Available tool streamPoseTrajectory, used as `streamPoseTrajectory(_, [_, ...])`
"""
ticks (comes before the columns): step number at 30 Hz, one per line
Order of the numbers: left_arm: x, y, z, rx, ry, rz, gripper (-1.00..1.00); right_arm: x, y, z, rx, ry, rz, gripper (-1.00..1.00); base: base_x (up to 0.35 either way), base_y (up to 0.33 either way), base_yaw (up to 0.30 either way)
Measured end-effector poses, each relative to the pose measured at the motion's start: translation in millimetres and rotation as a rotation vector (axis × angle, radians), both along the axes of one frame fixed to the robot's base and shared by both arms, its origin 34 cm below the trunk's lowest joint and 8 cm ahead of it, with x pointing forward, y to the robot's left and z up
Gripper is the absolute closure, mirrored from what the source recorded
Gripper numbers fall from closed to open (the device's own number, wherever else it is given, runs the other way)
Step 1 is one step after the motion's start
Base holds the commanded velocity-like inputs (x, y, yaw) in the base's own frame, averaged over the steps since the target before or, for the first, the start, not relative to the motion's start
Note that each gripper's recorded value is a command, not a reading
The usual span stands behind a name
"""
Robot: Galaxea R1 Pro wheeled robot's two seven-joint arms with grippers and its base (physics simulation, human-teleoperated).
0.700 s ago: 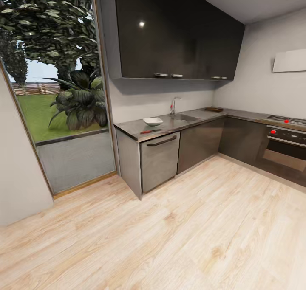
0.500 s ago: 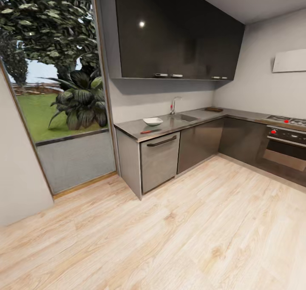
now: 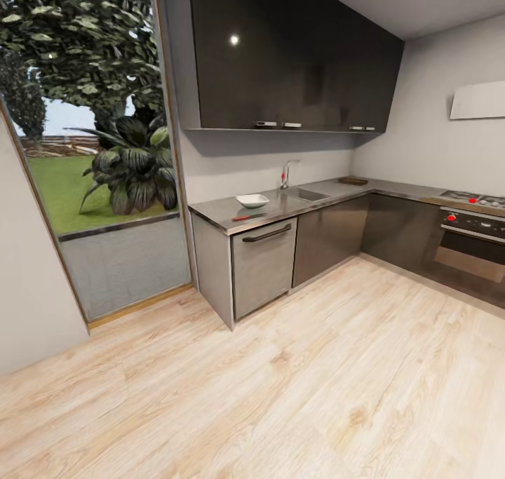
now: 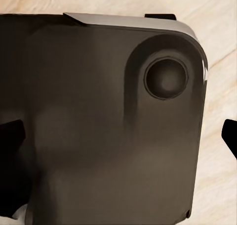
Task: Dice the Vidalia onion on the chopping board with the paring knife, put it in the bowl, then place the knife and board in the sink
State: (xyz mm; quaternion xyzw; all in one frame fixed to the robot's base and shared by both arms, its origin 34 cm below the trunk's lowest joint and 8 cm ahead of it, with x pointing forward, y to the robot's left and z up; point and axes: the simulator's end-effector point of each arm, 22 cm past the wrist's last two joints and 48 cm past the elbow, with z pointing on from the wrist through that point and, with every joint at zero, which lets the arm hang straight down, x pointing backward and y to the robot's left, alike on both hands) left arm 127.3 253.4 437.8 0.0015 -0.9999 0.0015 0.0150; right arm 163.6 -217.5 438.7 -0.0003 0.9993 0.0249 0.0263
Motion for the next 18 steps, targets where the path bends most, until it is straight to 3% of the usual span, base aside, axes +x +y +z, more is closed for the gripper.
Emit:
streamPoseTrajectory(13, [34, 9, 0, 0.014, -0.071, 0.000, -1.00, 43, -6, 4, -0.011, -0.125, 0.004, -1.00, 0.000, 0.000, 0.000])
streamPoseTrajectory(18, [48, 13, 1, 0.027, -0.099, 0.001, -1.00, 63, -19, 7, -0.029, -0.181, 0.005, -1.00, 0.000, 0.000, 0.000])
